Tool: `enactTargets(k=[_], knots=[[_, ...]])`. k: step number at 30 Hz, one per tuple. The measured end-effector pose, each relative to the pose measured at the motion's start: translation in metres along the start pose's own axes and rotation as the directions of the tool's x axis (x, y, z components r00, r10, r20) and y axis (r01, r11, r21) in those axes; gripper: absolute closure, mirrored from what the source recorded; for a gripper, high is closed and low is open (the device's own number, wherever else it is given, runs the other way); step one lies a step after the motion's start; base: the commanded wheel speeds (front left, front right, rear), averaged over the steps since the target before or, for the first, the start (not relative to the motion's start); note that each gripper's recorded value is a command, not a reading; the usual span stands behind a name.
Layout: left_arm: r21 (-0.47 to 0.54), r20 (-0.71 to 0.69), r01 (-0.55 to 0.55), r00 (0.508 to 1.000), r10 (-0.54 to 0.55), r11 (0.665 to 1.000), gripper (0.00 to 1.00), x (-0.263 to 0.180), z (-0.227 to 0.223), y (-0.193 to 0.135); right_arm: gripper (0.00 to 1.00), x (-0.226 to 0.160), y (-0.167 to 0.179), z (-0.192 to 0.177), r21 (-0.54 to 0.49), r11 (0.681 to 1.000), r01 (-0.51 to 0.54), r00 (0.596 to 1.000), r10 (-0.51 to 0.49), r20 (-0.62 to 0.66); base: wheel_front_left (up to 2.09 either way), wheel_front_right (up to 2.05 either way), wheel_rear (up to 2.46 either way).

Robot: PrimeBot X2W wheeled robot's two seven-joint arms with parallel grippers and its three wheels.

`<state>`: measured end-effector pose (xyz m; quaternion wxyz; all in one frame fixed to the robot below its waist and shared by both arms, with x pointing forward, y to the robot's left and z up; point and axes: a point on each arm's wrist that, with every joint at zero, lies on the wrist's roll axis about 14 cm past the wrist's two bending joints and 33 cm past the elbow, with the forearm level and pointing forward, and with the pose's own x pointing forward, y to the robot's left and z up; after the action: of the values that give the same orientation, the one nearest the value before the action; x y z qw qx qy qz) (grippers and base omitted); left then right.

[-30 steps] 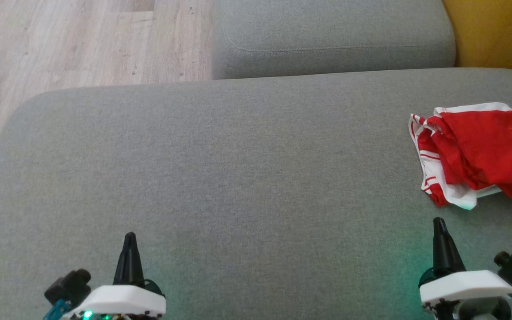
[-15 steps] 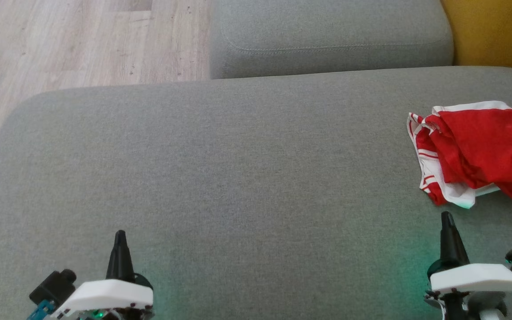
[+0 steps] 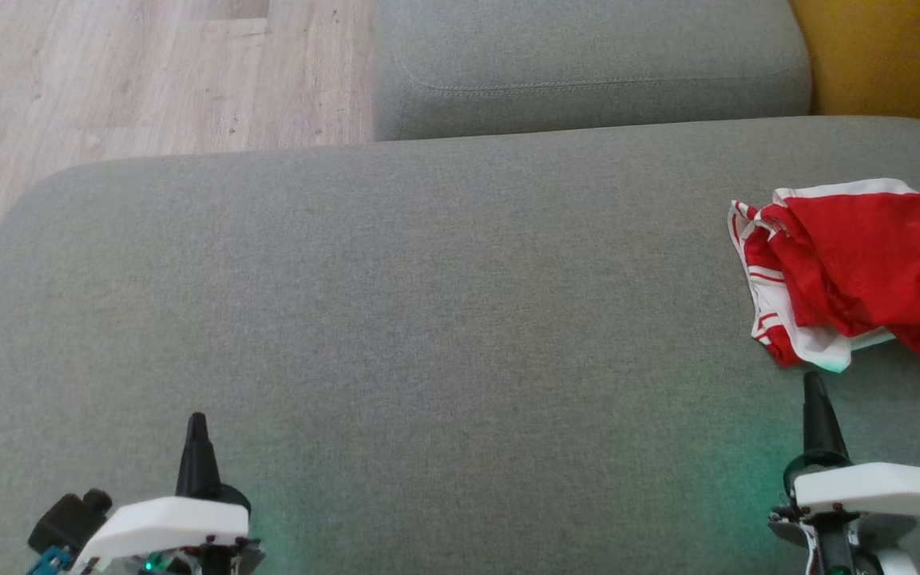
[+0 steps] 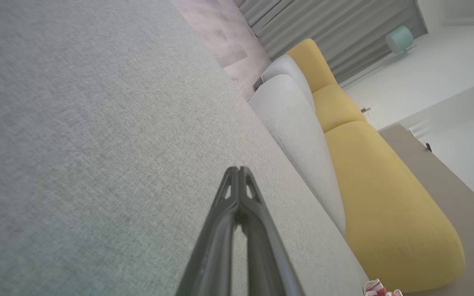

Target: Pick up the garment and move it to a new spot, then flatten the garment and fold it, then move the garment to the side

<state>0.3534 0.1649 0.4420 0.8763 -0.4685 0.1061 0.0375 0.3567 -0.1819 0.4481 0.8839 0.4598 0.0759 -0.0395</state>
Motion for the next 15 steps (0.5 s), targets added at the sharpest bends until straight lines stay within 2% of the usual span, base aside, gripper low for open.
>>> enactTargets(k=[15], knots=[[-0.161, 0.011, 0.015, 1.0, -0.014, 0.987, 1.0, 0.0042, 0.0103, -0.003, 1.0, 0.0025, 0.0002, 0.0073, 0.17, 0.985, 0.001, 1.0, -0.003, 0.009, 0.0, 0.0, 0.0]])
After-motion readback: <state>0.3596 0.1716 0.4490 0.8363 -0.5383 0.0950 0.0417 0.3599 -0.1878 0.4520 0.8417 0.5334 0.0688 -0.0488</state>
